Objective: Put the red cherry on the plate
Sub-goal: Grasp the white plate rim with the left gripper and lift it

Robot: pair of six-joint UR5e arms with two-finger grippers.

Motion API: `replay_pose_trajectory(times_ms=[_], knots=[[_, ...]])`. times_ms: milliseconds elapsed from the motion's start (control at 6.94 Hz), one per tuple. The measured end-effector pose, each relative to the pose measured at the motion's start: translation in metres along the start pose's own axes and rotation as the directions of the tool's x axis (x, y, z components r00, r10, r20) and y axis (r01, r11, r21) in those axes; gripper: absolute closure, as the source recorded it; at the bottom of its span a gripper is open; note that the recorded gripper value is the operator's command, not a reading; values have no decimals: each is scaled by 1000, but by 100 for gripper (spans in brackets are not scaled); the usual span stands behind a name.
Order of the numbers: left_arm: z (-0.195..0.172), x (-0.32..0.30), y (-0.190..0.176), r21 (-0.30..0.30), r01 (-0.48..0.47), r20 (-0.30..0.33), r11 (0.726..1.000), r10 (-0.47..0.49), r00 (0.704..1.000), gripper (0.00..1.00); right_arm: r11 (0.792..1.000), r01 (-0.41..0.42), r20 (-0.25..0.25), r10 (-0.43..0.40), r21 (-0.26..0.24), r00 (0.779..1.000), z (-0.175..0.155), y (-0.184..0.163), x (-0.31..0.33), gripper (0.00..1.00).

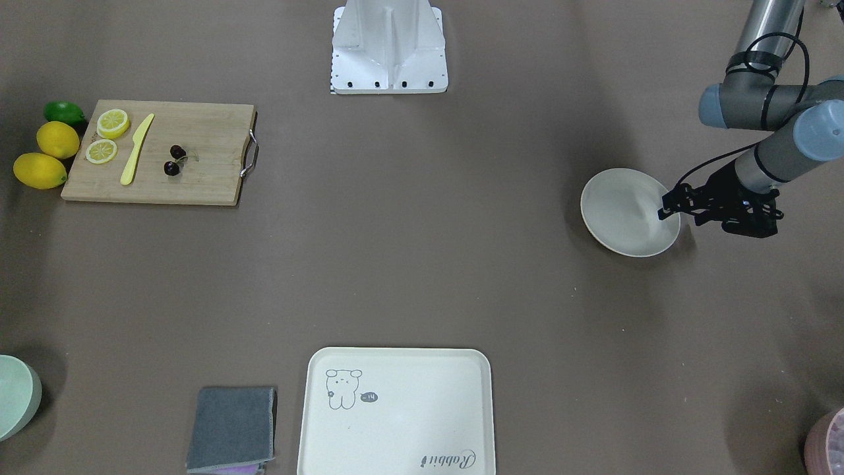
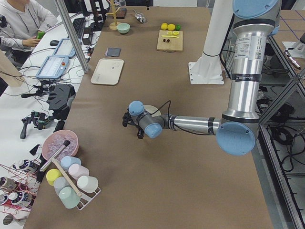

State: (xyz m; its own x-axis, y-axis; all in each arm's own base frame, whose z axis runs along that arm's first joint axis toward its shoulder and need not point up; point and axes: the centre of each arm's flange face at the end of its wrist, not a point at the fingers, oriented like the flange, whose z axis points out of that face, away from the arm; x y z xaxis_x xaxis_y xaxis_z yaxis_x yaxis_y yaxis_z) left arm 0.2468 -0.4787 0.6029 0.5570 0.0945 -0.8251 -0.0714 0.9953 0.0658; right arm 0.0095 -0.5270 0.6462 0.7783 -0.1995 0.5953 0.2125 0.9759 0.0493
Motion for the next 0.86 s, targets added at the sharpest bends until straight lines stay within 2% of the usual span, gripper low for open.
replay_pose_trajectory(times_ms=[577,865], knots=[[0,7,5,-20,49,-27,999,-50,998,100,1000,-4,0,4,-5,1000,3,1,1,0],[-4,11,4,-67,68,-67,995,-72,995,100,1000,-4,2,4,-7,1000,3,1,1,0]])
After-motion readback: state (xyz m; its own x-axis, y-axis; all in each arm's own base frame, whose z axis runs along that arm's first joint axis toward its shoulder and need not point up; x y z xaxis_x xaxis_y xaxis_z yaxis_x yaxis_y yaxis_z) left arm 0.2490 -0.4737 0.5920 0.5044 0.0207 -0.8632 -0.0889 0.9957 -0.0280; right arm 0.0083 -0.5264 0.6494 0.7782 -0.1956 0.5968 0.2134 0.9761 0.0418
